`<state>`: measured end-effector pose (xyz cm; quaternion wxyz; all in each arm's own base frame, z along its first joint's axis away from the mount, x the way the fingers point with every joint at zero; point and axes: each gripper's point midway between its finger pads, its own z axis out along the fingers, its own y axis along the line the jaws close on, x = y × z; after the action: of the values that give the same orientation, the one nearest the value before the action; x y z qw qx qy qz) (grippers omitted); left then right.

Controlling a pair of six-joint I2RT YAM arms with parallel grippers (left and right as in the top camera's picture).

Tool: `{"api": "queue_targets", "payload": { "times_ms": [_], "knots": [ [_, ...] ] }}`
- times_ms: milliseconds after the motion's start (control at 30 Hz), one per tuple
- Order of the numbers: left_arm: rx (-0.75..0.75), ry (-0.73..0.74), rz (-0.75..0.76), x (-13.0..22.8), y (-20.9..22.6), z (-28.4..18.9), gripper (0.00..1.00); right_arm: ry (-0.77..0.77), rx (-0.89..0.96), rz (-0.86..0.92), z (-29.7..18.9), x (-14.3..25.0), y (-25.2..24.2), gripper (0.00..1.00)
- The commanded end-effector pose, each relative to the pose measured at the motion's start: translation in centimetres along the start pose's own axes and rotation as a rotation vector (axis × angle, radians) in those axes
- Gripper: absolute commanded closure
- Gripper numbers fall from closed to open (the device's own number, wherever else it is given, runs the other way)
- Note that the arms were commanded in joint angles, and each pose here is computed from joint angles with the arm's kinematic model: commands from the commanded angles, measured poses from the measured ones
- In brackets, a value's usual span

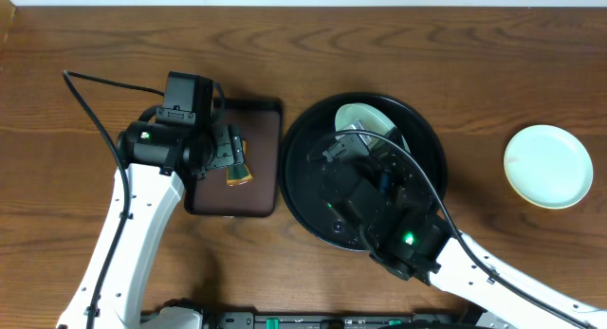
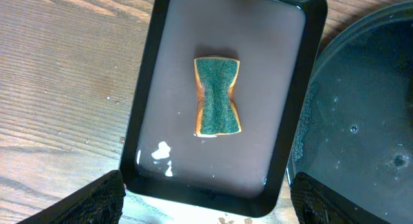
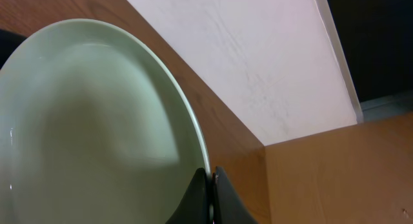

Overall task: Clean dirty plates on tray and stack at the side
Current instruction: 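Lift the second mint-green plate by its rim with the right gripper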

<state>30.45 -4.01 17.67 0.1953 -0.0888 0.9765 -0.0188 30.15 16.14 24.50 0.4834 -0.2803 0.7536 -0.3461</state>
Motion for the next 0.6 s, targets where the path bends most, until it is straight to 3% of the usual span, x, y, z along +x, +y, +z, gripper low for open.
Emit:
{"api": "queue_targets", "payload": {
  "times_ms": [0,567],
  "knots": [
    [0.002,-0.016,0.001,-0.52,0.0,-0.44,0.17,-0.014,0.029,0.018,-0.64,-0.4,-0.93,0.99],
    [0.002,-0.016,0.001,-0.52,0.0,-0.44,0.17,-0.017,0.03,0.025,-0.63,-0.49,-0.97,0.99]
  ]
}}
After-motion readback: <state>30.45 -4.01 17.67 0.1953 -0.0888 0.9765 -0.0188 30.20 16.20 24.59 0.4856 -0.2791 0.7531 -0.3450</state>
